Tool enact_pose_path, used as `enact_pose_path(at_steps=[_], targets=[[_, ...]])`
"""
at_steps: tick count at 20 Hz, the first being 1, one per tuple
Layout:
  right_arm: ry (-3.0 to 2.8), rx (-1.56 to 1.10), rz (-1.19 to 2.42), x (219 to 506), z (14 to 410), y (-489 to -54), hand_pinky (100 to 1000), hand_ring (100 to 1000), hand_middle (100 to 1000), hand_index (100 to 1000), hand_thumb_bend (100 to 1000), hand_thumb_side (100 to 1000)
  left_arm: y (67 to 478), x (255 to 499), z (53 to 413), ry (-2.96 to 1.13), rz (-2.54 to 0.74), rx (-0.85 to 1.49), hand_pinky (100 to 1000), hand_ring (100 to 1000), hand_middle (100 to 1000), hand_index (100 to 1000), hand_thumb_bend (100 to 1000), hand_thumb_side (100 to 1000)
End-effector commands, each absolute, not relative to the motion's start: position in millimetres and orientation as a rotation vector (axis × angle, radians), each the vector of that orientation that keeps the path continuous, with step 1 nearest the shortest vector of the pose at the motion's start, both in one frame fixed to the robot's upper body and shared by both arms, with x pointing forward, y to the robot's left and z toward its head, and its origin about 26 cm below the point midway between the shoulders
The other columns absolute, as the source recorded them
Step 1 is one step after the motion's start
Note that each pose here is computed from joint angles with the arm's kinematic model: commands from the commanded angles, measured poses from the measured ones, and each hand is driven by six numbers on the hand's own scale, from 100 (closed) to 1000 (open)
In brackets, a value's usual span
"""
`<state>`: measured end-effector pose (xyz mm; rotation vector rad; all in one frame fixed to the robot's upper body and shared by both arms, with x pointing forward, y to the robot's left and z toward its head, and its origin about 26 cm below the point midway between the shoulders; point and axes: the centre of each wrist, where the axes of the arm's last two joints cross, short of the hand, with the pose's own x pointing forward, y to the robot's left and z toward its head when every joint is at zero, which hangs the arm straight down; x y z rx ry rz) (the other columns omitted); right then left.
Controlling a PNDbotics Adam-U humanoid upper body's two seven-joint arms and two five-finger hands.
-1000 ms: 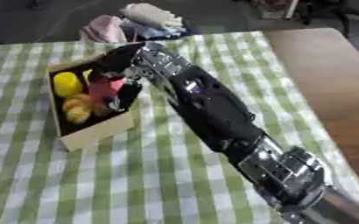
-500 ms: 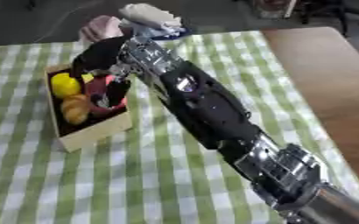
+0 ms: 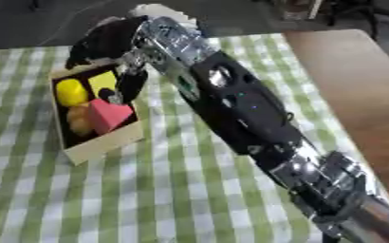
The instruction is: Pick up objects on the table and place them in the box.
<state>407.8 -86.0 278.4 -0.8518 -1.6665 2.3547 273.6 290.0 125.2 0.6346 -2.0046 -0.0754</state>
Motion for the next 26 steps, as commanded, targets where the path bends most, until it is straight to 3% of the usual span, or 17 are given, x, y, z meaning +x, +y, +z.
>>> enact_pose_path(at_steps=[1,7,10,17,26], targets=[[-1.793,-0.911,2.239,392,308,-116,989,937,923,987,100,293,292,272,130,-2.018,-0.079,0.652,752,555,701,844,333,736],[-2.067,-0.893,1.851,365,316,-180,913,870,887,981,100,162,291,273,128,-2.013,-0.112,0.630,751,554,703,844,329,747],[-2.170,-0.868,1.620,356,306,-208,863,830,861,979,100,145,290,274,128,-2.013,-0.133,0.616,751,553,704,844,327,752],[-2.294,-0.728,1.055,342,254,-259,736,739,797,965,100,402,287,274,128,-2.020,-0.153,0.588,750,558,709,846,325,756],[-2.265,-0.507,0.579,329,183,-281,646,667,748,952,100,492,281,275,127,-2.028,-0.162,0.546,753,567,724,861,317,767]])
